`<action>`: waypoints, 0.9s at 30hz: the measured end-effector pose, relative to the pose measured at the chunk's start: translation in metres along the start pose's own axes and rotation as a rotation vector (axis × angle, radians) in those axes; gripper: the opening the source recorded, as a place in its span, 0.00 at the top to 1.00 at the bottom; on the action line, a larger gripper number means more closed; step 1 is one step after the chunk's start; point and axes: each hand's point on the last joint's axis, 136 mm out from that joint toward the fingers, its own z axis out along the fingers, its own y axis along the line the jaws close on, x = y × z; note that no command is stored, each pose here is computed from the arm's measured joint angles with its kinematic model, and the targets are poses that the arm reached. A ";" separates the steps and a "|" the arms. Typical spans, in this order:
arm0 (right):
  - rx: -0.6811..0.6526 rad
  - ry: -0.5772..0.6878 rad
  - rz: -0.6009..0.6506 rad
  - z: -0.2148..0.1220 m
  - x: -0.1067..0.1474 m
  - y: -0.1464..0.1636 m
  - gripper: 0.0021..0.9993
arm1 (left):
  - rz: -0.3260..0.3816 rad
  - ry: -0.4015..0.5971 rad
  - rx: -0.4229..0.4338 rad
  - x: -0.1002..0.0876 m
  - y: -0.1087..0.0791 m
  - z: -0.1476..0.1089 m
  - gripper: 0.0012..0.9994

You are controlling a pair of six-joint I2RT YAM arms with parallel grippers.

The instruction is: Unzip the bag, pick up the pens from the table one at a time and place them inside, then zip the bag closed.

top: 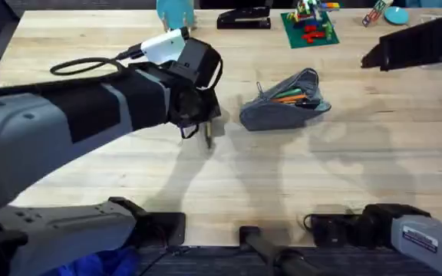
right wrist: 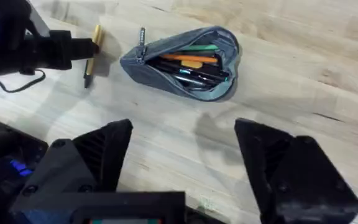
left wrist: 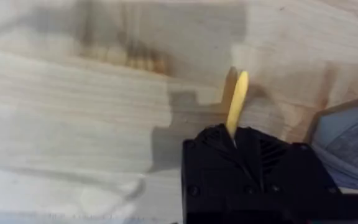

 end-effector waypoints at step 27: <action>0.009 -0.045 -0.016 -0.016 0.006 0.007 0.00 | 0.568 -0.514 0.520 -0.110 -0.147 -0.121 0.96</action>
